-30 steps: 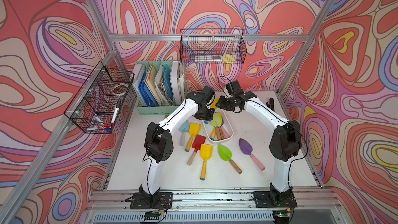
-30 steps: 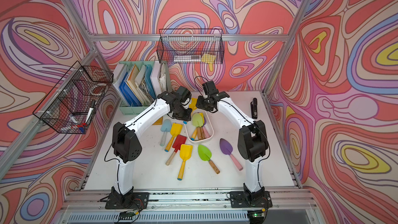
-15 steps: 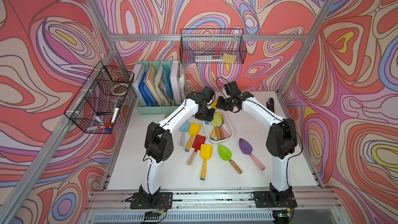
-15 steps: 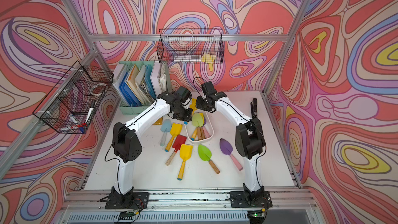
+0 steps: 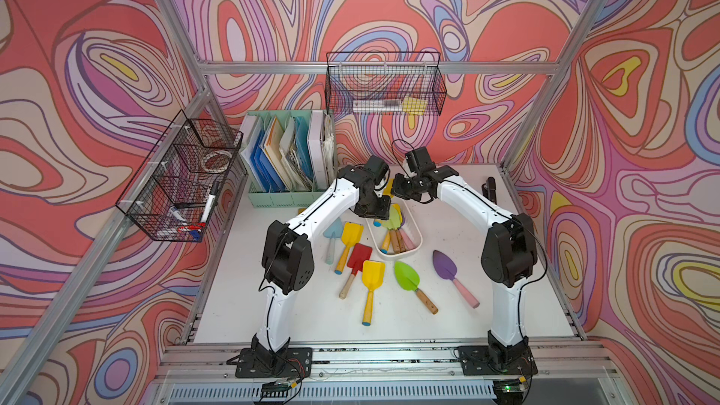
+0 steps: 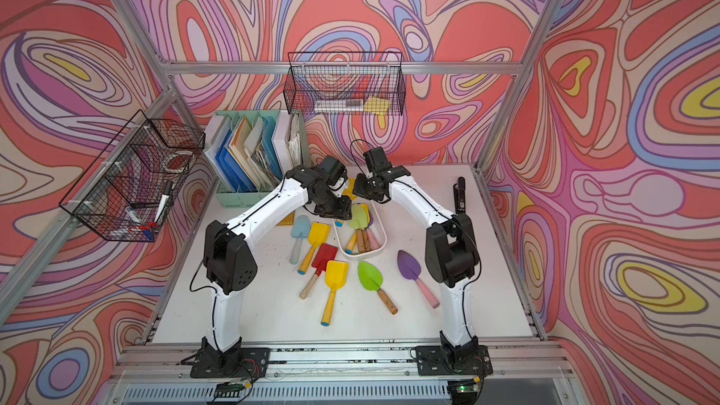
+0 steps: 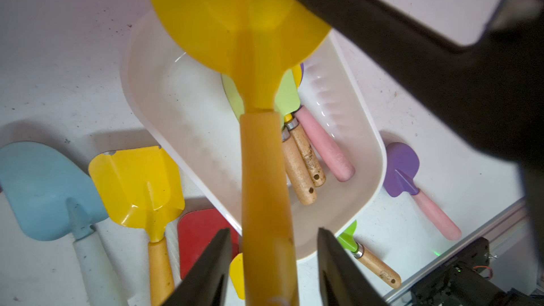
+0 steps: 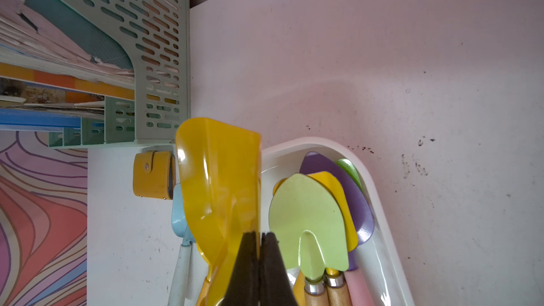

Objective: Put the shovel into the storage box
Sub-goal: Place the shovel in the storage box, then pick up the shovel from the center of the board, then place the shovel in the storage box.

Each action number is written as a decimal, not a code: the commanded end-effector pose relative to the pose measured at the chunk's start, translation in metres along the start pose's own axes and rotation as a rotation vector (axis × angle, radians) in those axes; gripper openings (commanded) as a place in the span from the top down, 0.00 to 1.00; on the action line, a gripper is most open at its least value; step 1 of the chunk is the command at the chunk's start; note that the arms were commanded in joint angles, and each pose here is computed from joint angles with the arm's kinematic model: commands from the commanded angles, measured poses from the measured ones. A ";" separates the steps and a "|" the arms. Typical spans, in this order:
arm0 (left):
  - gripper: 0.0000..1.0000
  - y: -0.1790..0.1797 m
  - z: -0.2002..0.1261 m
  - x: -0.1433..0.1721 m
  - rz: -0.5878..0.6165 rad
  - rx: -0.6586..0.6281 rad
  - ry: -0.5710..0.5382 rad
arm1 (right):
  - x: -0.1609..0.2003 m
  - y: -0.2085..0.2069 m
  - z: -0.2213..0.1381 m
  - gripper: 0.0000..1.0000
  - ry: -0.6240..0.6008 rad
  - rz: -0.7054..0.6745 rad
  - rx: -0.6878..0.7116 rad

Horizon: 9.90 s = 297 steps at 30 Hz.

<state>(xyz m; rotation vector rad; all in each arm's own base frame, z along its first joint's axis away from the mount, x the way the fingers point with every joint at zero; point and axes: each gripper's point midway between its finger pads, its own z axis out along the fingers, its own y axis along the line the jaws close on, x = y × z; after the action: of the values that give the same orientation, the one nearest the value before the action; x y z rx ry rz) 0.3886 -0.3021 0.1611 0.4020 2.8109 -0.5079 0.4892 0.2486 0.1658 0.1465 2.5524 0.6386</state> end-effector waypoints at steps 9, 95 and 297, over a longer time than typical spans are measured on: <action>0.17 -0.022 -0.040 -0.006 0.074 0.091 -0.110 | 0.005 0.002 0.008 1.00 0.048 -0.136 -0.010; 0.09 -0.036 -0.064 -0.002 0.100 0.192 -0.242 | 0.078 -0.034 0.085 0.97 0.303 -0.352 -0.024; 0.14 -0.007 -0.073 0.055 0.031 0.137 -0.153 | 0.052 0.021 -0.015 1.00 0.241 -0.368 -0.301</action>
<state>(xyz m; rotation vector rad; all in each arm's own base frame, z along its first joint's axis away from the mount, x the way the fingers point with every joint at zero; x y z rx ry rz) 0.3226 -0.2677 0.2042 0.3735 2.6759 -0.6788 0.4387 0.2810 0.1716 -0.4548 2.5393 0.9259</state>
